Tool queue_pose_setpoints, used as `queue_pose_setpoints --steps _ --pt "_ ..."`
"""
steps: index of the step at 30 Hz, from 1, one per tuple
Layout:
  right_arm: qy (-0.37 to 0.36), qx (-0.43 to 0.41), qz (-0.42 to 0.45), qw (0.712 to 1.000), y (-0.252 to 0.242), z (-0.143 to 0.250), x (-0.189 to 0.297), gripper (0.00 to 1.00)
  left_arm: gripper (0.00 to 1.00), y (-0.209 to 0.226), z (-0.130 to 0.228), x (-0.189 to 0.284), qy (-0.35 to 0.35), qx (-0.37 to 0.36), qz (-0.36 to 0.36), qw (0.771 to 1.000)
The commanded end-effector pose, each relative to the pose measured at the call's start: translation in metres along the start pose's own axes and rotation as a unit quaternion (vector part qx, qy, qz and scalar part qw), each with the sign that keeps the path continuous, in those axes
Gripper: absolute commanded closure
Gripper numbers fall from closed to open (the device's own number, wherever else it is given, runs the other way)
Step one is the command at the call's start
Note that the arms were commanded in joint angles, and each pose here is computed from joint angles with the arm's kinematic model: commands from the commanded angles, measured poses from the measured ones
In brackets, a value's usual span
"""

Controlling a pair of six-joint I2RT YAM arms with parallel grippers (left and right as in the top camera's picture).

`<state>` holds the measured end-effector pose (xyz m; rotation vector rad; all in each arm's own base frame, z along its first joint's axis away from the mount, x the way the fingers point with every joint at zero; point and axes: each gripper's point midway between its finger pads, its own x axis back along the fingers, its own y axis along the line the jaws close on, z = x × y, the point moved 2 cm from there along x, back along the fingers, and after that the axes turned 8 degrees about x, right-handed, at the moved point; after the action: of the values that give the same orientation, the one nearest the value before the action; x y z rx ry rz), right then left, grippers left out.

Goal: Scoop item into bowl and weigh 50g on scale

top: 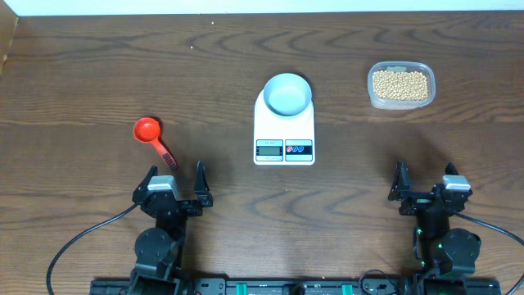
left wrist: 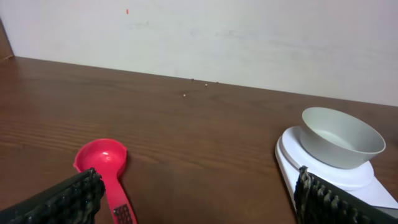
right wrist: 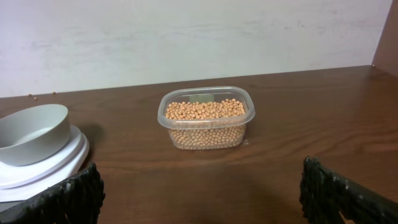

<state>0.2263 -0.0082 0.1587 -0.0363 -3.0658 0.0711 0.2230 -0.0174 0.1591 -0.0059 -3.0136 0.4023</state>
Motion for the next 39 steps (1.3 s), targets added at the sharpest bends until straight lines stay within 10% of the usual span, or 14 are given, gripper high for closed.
queue_pose_setpoints --steps 1,39 --pt "0.001 0.005 -0.002 1.0 0.001 0.001 0.0 0.01 0.01 0.002 -0.003 0.001 0.003 -0.003 -0.009 1.0" --pt "0.001 0.005 -0.002 1.0 0.001 0.001 0.0 0.01 0.0 -0.041 -0.1 -0.111 0.311 0.057 0.029 0.948"
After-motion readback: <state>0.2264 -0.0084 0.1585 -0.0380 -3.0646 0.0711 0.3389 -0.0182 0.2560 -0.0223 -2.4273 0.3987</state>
